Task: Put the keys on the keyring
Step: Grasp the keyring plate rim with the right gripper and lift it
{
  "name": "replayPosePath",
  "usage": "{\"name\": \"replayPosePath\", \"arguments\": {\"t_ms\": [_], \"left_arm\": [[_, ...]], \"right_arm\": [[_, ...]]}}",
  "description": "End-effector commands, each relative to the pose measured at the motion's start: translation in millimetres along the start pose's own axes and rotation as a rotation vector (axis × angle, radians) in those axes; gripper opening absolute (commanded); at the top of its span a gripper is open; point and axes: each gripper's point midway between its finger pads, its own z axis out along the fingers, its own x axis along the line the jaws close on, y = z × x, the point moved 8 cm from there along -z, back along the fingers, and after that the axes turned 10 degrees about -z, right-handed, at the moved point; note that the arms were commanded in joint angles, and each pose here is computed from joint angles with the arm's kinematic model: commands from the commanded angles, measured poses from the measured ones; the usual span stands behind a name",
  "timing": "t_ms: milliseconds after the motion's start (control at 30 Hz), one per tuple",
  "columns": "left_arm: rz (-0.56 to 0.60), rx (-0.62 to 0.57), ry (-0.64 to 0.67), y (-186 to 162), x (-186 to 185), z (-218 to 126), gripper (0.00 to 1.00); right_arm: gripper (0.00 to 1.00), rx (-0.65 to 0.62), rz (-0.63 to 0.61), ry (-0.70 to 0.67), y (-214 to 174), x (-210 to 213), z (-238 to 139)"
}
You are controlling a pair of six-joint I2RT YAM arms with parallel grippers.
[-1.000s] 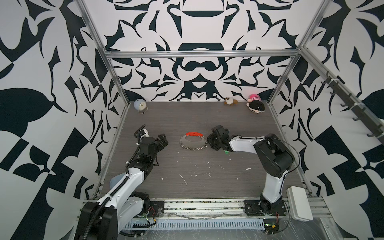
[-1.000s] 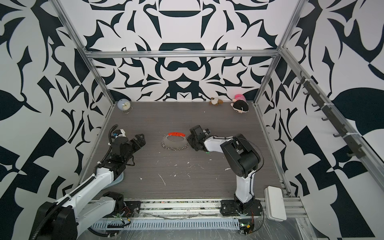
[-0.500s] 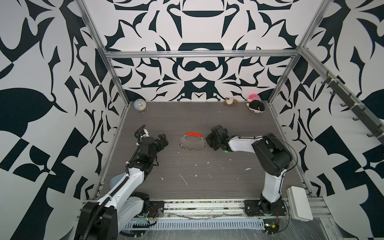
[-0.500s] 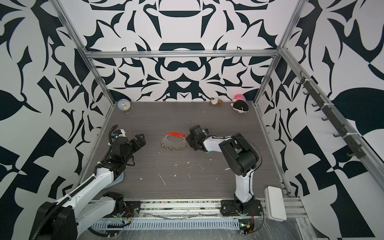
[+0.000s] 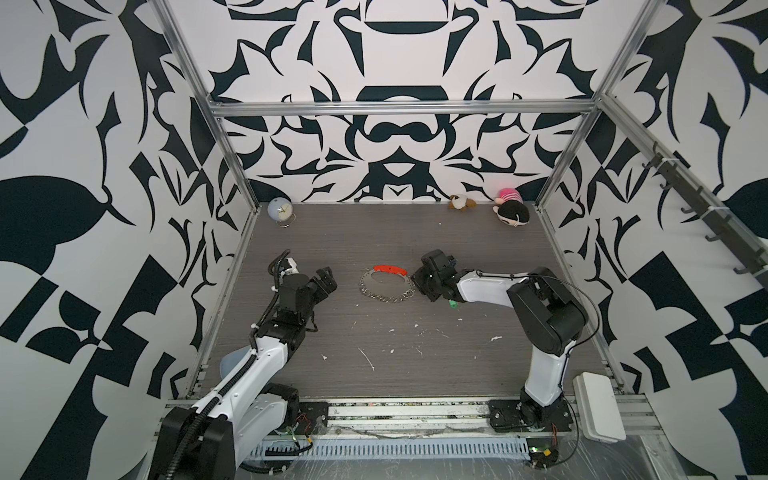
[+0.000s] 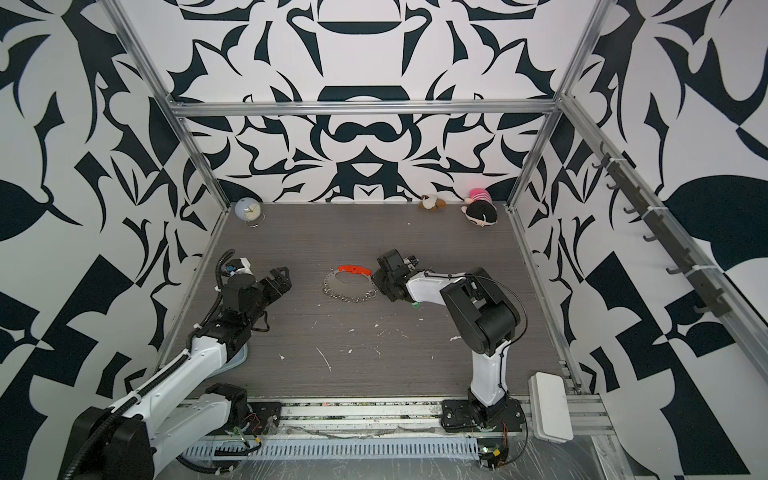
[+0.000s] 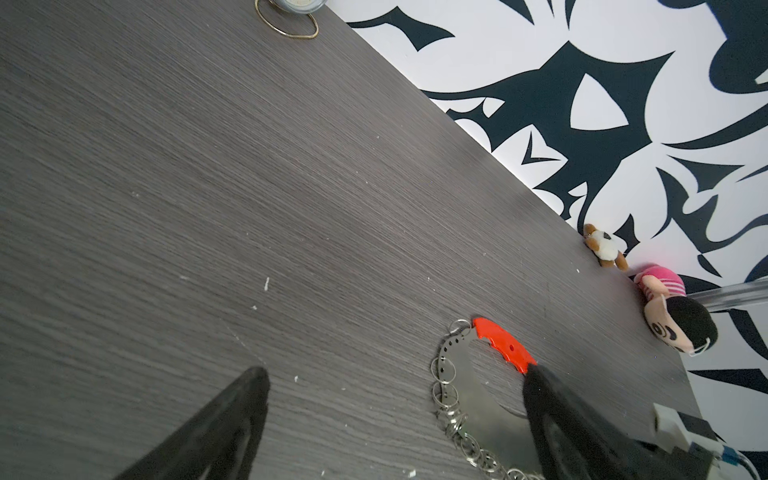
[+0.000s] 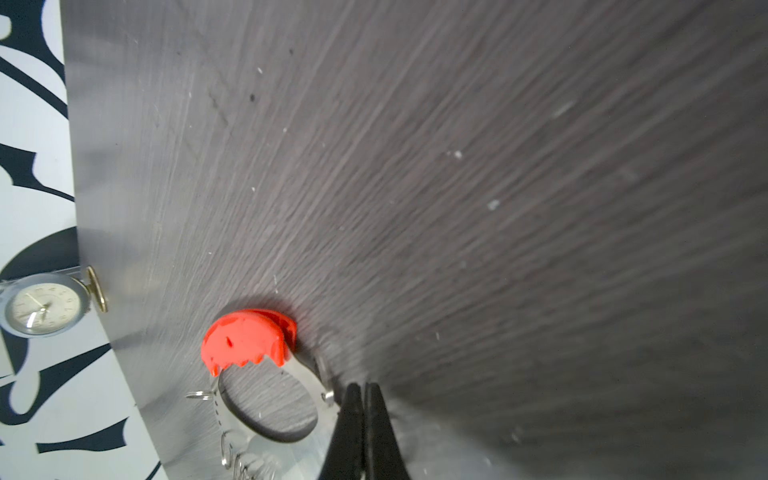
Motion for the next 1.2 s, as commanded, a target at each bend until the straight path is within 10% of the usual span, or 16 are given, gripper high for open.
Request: {"name": "replayPosePath", "arguments": {"t_ms": [0,733,967,1167], "left_arm": [[-0.006,-0.041,-0.055,-0.1,1.6,-3.2,0.99],[0.204,-0.070,-0.183,6.1,-64.8,-32.2,0.86],[0.362,0.015,-0.246,-19.2,-107.3,-50.9,0.80],[0.717,0.017,-0.325,-54.9,-142.4,-66.4,0.83]], "right_arm": [[0.00,-0.107,-0.120,0.021,18.5,37.0,-43.4],[0.00,-0.224,-0.255,0.147,45.7,103.3,-172.6],[0.00,-0.254,-0.355,-0.040,54.7,97.6,-170.4],[0.00,-0.211,-0.370,-0.113,62.5,112.2,-173.9]]}}
